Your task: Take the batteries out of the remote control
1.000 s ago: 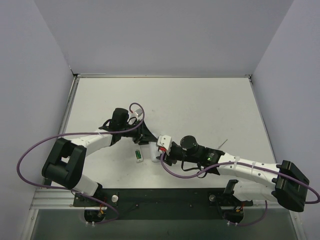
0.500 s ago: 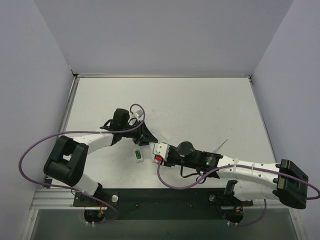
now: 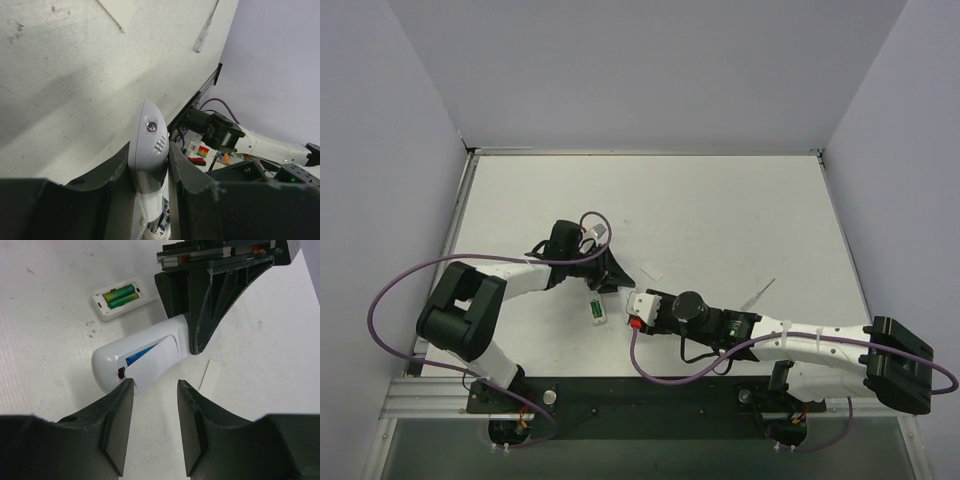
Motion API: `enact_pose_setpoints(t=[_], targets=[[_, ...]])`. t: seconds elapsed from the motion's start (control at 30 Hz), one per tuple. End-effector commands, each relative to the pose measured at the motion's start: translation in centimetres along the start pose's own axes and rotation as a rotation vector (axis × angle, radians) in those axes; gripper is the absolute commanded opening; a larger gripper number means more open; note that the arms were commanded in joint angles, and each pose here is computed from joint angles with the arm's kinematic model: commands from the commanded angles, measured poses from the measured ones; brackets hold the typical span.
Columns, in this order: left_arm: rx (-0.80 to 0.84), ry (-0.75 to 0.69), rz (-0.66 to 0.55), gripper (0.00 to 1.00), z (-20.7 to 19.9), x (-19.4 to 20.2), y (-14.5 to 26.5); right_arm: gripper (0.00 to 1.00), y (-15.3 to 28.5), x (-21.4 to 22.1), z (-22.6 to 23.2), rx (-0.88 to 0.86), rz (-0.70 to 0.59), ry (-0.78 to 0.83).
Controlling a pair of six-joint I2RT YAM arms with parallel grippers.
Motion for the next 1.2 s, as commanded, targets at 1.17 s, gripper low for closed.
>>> enact_pose_setpoints(t=[1.17], targets=[[-0.168, -0.277, -0.061, 0.16, 1.3, -5.3, -3.8, 0.45, 5.5, 7.4, -4.0, 0.678, 0.428, -0.742]])
Point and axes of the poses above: each gripper's point midway between its finger pads, its own y axis back along the fingers, its own z axis along the line the jaws close on, x = y × z, the point moved 4 cm from there along y, back along the fingers, and after that the axes turned 6 degrees about y, right-handed, at the moved point
